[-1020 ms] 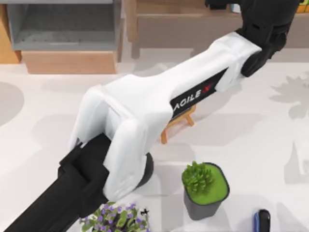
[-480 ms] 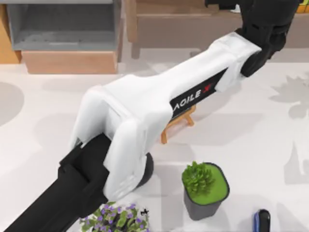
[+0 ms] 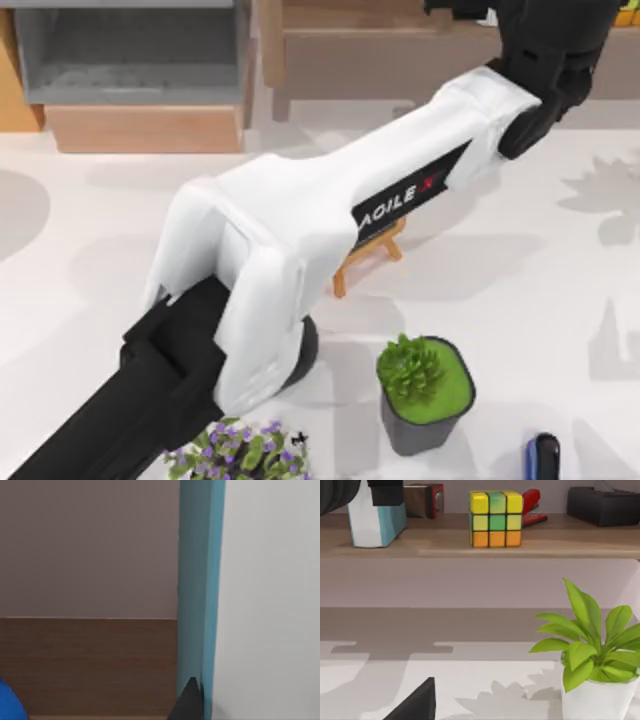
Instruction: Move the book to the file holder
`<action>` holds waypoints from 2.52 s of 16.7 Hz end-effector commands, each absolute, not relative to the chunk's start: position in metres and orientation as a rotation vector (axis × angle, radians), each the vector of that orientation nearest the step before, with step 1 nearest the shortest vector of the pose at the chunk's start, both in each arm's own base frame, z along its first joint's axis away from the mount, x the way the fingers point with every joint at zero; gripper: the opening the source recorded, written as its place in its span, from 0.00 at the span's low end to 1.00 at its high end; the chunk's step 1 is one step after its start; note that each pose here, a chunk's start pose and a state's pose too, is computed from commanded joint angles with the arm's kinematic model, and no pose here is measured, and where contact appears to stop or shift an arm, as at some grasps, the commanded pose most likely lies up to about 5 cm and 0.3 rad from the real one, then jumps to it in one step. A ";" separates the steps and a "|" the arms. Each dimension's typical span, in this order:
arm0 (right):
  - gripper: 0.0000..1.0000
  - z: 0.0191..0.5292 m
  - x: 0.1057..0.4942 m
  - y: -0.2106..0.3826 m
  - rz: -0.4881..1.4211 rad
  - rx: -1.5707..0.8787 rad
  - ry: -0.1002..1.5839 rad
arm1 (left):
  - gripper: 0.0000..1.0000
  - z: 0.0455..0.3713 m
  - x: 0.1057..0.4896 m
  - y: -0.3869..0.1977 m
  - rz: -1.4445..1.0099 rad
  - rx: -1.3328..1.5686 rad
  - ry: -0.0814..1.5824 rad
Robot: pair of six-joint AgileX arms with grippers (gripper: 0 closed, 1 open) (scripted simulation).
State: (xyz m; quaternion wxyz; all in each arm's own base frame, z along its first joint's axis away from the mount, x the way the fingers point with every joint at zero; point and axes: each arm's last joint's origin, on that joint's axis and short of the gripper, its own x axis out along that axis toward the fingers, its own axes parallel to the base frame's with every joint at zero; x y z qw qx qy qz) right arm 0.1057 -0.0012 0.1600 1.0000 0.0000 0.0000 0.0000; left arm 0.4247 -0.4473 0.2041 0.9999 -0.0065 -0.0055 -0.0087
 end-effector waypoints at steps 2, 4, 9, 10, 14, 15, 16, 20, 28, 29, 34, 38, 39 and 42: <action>1.00 0.160 0.106 -0.001 0.000 0.000 0.000 | 0.00 0.205 0.422 -0.450 -0.022 -0.013 -0.012; 1.00 0.160 0.106 -0.001 0.000 0.000 0.000 | 0.00 0.208 0.422 -0.450 -0.023 -0.013 -0.011; 1.00 0.160 0.106 -0.001 0.000 0.000 0.000 | 0.00 0.219 0.423 -0.449 -0.022 -0.012 -0.011; 1.00 0.160 0.106 -0.001 0.000 0.000 0.000 | 0.00 0.219 0.423 -0.449 -0.022 -0.012 -0.011; 1.00 0.160 0.106 -0.001 0.000 0.000 0.000 | 0.00 0.220 0.422 -0.449 -0.021 -0.011 -0.012; 1.00 0.160 0.106 -0.001 0.000 0.000 0.000 | 0.00 0.221 0.422 -0.449 -0.024 -0.006 -0.012; 1.00 0.160 0.106 -0.001 0.000 0.000 0.000 | 0.00 0.223 0.421 -0.449 -0.029 0.005 -0.012; 1.00 0.160 0.106 -0.001 0.000 0.000 0.000 | 0.00 0.237 0.418 -0.439 -0.053 0.131 0.001; 1.00 0.160 0.106 -0.001 0.000 0.000 0.000 | 0.00 0.252 0.362 -0.396 -0.179 0.617 0.059; 1.00 0.160 0.106 -0.001 0.000 0.000 0.000 | 0.00 0.253 0.348 -0.388 -0.204 0.678 0.056; 1.00 0.160 0.106 -0.001 0.000 0.000 0.000 | 0.00 0.252 0.285 -0.333 -0.295 0.970 0.028; 1.00 0.160 0.106 -0.001 0.000 0.000 0.000 | 0.00 0.232 0.258 -0.272 -0.315 1.191 0.030; 1.00 0.160 0.106 -0.001 0.000 0.000 0.000 | 0.00 0.224 0.255 -0.256 -0.313 1.243 0.039; 1.00 0.160 0.106 -0.001 0.000 0.000 0.000 | 0.00 0.198 0.259 -0.206 -0.297 1.388 0.099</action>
